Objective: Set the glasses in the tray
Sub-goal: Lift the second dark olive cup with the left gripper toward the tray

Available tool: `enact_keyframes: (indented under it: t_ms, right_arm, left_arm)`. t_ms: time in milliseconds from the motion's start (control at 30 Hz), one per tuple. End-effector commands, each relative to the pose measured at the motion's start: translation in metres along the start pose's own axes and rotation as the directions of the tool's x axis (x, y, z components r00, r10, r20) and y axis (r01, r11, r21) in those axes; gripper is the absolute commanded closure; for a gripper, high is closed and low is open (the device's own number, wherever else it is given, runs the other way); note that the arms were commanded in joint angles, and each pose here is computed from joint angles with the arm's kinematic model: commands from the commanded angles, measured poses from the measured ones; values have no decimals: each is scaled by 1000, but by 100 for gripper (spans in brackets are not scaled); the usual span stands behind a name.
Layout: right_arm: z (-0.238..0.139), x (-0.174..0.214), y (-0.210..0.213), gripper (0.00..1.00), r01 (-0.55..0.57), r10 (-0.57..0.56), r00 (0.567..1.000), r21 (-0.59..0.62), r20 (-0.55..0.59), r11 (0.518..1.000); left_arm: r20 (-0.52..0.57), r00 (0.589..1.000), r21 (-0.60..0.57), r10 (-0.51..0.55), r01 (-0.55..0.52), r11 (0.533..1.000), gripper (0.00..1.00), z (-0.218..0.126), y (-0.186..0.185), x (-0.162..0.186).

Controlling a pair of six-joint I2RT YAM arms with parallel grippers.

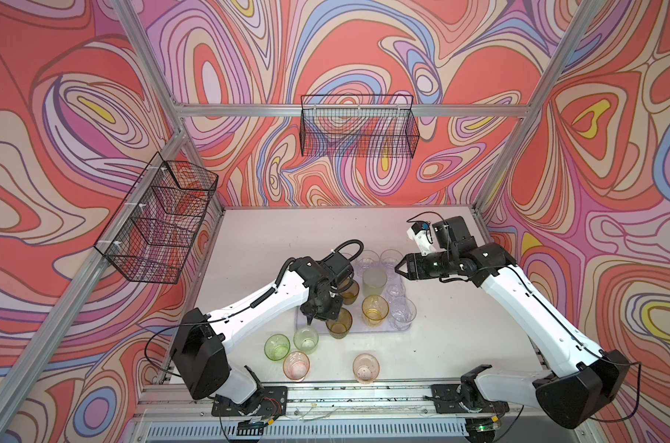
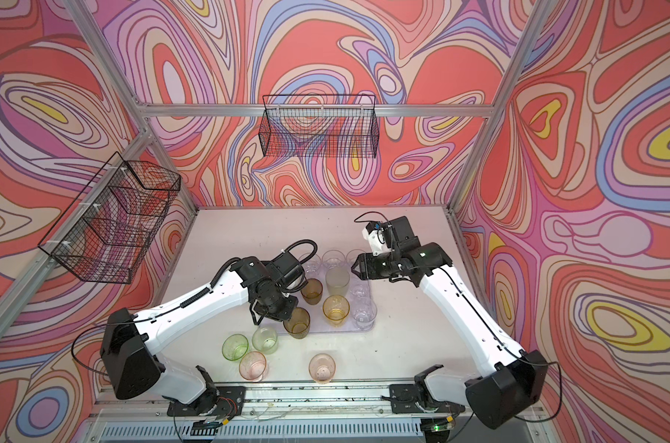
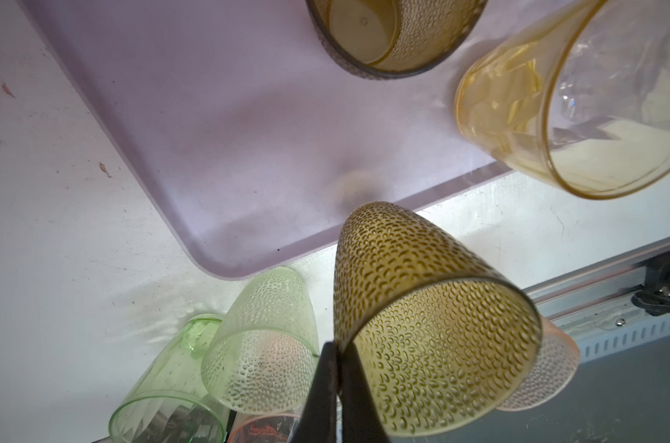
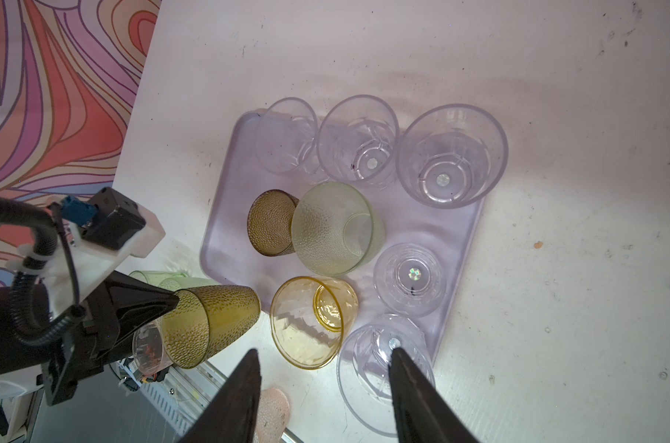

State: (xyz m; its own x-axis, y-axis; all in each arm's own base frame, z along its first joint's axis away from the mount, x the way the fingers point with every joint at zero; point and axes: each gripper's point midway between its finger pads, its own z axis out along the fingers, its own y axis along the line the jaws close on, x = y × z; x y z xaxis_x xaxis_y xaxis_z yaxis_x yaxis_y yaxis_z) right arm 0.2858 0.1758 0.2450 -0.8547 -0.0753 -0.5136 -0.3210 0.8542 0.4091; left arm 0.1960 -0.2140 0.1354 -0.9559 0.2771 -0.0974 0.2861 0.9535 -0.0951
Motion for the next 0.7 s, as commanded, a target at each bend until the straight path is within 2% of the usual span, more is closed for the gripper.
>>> enact_keyframes:
  t_ms: [0,667]
  right_arm:
    - [-5,-2,0,45,8,-7,1000,-3,25,1000]
    - [-5,0,-1,45,12,-12,1000,3,21,1000]
  left_arm:
    - [28,999,13,-20,20,1000,100,-3,-5,-14]
    - [26,999,-2,-35,35,999,100,11,-12,-42]
